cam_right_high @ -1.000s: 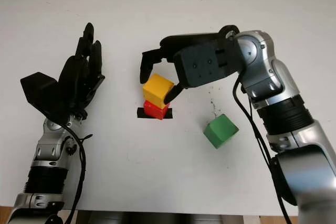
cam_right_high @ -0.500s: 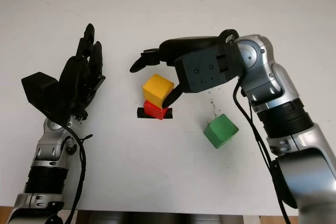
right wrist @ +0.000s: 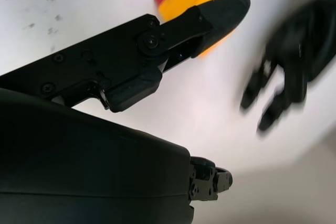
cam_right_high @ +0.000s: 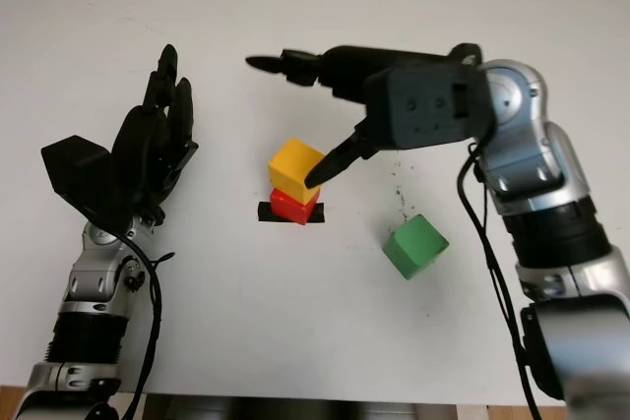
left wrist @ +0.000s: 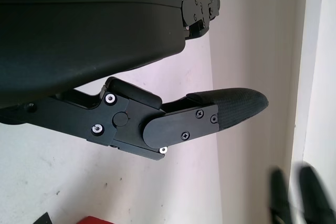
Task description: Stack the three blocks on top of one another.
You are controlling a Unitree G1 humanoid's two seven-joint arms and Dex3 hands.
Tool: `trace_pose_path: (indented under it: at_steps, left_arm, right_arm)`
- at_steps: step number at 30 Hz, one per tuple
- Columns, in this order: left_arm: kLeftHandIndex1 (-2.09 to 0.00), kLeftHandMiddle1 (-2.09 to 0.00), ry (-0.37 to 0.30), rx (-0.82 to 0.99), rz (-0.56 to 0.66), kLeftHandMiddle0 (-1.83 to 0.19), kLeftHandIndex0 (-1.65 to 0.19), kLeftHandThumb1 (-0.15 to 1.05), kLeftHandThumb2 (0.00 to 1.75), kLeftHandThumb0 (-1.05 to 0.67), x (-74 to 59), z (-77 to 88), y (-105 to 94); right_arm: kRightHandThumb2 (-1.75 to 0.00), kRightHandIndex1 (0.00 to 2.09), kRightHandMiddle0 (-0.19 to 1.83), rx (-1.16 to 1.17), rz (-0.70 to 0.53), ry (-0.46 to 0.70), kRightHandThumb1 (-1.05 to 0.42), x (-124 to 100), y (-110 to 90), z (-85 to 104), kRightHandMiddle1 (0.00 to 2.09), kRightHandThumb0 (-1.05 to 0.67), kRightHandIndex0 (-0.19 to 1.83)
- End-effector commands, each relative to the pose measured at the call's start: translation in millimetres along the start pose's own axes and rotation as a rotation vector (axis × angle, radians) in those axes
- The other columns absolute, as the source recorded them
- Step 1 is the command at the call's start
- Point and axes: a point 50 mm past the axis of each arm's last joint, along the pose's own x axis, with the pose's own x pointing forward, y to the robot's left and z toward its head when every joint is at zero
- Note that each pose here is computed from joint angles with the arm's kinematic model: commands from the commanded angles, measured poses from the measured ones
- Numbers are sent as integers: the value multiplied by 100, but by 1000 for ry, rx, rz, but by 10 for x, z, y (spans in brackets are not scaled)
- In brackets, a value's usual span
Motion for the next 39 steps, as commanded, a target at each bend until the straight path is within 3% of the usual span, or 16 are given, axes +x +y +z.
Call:
trace_pose_path:
  at_steps: [1, 5, 9, 15, 21, 27, 39]
  left_arm:
    - [-6, -6, -20, 4, 10, 16, 17, 105, 64, -77, -24, 35, 14]
    - [-6, -6, -20, 9, 14, 15, 16, 105, 64, -76, -37, 39, 29]
    - [-6, -6, -21, 0, 11, 15, 16, 105, 64, -76, -36, 44, 31]
    - [-5, -5, -25, -12, -4, 18, 18, 105, 65, -76, -11, 67, 56]
    - [-6, -6, -24, 18, -8, 16, 17, 105, 67, -74, -4, 78, 100]
    - [-5, -5, -32, 25, -20, 17, 18, 105, 69, -74, -3, 101, 124]
    - [-2, -4, -31, 25, -33, 19, 19, 105, 68, -75, -2, 105, 173]
  right_arm:
    - [-5, 7, 7, 3, -81, 36, -94, -252, -127, -12, 18, -86, -6]
    - [-5, 7, 9, 21, -156, 149, -93, -689, -191, -146, 17, -81, -5]
    - [-5, 7, 12, 39, -186, 219, -94, -1044, -119, -228, 16, -78, -2]
    - [-5, 7, 22, 10, -162, 273, -92, -1334, 26, -180, 13, -71, 0]
    - [-6, 5, 23, -116, -54, 330, -96, -1357, 211, -142, 10, -75, -2]
    - [-7, 3, 19, -165, 50, 313, -99, -1271, 412, -175, 6, -75, -7]
    - [-4, 6, 24, -306, 80, 216, -95, -1098, 622, -254, 8, -66, -6]
